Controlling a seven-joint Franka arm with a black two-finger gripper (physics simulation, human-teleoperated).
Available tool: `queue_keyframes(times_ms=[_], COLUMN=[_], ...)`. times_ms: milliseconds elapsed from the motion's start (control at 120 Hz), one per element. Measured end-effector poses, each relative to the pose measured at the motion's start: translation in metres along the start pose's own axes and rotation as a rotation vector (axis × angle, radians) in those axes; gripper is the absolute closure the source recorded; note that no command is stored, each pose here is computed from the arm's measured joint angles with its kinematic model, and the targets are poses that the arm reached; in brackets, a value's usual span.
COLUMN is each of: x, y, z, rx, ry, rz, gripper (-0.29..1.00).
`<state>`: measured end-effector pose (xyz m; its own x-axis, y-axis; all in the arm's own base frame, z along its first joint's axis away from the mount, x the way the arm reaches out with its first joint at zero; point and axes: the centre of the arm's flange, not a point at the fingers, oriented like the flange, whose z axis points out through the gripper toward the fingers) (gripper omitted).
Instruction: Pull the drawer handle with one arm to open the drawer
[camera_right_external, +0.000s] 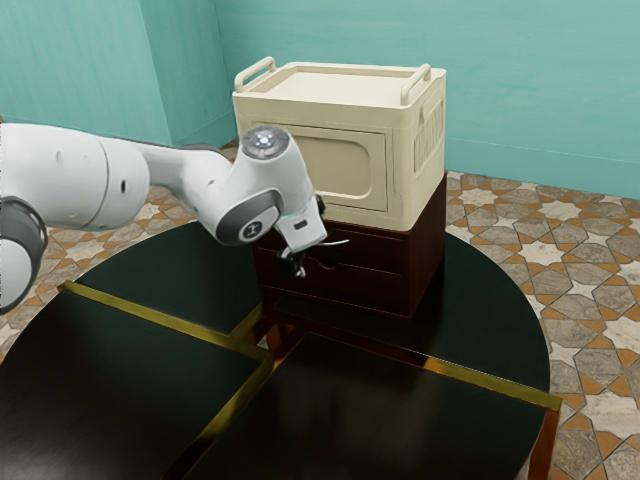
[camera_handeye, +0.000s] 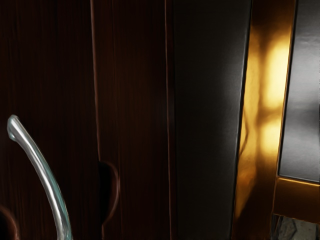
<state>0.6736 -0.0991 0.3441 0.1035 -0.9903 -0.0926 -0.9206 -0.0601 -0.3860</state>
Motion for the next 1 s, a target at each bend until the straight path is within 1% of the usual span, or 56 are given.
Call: queue_keyframes(times_ms=[175,408,525,708,1000], x=[0.001,0.002,0.001,-0.002,-0.010], y=[-0.006,-0.002,-0.010,-0.016,-0.011], z=[0.006,0.020,0.016,0.025,0.049], rx=[0.004,-0.015,0.002,0.003,-0.025], ry=[0.001,-0.002,0.000,-0.001,-0.009], rz=[-0.003,0.000,-0.005,-0.012,-0.022], gripper=[0.00,0.00,0.00,0.00,0.00])
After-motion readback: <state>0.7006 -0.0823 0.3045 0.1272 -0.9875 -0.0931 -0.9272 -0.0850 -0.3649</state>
